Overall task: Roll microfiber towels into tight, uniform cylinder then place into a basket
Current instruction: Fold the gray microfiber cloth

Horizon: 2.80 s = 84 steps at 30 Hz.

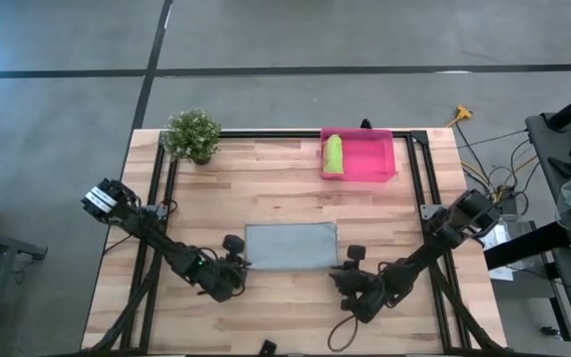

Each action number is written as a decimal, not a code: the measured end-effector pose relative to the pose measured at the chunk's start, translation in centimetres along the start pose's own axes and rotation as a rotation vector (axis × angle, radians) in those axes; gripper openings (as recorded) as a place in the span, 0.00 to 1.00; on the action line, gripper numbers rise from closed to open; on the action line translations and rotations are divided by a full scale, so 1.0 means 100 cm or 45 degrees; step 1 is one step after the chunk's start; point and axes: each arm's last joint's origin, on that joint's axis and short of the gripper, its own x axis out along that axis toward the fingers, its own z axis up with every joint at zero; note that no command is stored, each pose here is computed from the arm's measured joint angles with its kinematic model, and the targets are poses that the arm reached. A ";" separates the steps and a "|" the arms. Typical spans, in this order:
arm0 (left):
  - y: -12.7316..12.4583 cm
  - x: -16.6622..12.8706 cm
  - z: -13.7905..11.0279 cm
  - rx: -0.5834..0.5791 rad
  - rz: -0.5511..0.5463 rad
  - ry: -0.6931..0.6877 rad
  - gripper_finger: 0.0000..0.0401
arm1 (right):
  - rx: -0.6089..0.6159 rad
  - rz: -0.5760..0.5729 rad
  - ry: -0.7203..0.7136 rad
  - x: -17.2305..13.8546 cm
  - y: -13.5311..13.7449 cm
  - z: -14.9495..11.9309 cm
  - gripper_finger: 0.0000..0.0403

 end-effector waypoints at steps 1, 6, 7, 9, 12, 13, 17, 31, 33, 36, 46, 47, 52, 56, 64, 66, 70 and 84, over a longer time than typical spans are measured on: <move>0.000 0.000 0.002 -0.004 -0.012 -0.006 0.01 | 0.019 -0.016 0.017 0.002 -0.002 -0.001 0.20; 0.000 -0.002 0.012 -0.058 -0.039 -0.038 0.00 | 0.079 -0.095 0.089 0.011 -0.016 -0.004 0.12; 0.000 -0.002 0.013 -0.075 -0.050 -0.041 0.00 | 0.087 -0.106 0.099 0.014 -0.019 -0.004 0.10; -0.001 -0.002 0.014 -0.120 -0.069 -0.043 0.00 | 0.097 -0.116 0.128 0.018 -0.024 -0.005 0.05; -0.002 -0.002 0.014 -0.210 -0.108 -0.036 0.00 | 0.114 -0.138 0.158 0.025 -0.033 -0.007 0.03; -0.002 -0.003 0.014 -0.237 -0.125 -0.034 0.00 | 0.115 -0.147 0.163 0.027 -0.035 -0.007 0.02; -0.002 -0.002 0.015 -0.371 -0.132 -0.038 0.00 | 0.097 -0.186 0.191 0.035 -0.046 -0.007 0.02; -0.020 0.020 0.053 -0.572 -0.240 -0.098 0.00 | 0.012 -0.294 0.225 0.064 -0.092 0.010 0.02; -0.020 0.026 0.063 -0.606 -0.192 -0.125 0.00 | 0.024 -0.334 0.182 0.059 -0.095 0.015 0.02; -0.016 0.037 0.078 -0.649 -0.136 -0.149 0.00 | 0.058 -0.358 0.125 0.050 -0.097 0.022 0.02; -0.001 0.049 0.096 -0.701 -0.095 -0.181 0.00 | -0.050 0.061 -0.184 -0.008 -0.046 0.042 0.02; 0.000 0.049 0.097 -0.695 -0.093 -0.185 0.00 | -0.097 0.095 -0.231 -0.013 -0.038 0.043 0.03; 0.005 0.048 0.105 -0.719 -0.096 -0.214 0.00 | -0.271 0.171 -0.408 -0.021 -0.005 0.040 0.10; 0.006 0.047 0.109 -0.728 -0.109 -0.226 0.00 | -0.321 0.157 -0.433 -0.011 0.007 0.043 0.21; 0.006 0.046 0.112 -0.770 -0.154 -0.250 0.00 | -0.435 0.085 -0.398 0.027 0.029 0.059 0.43; 0.005 0.046 0.112 -0.770 -0.173 -0.250 0.00 | -0.490 0.066 -0.398 0.035 0.035 0.065 0.45; 0.004 0.046 0.111 -0.764 -0.207 -0.241 0.00 | -0.567 0.030 -0.351 0.045 0.044 0.081 0.45; 0.004 0.047 0.110 -0.719 -0.210 -0.238 0.00 | -0.567 0.121 -0.131 0.048 0.040 0.089 0.25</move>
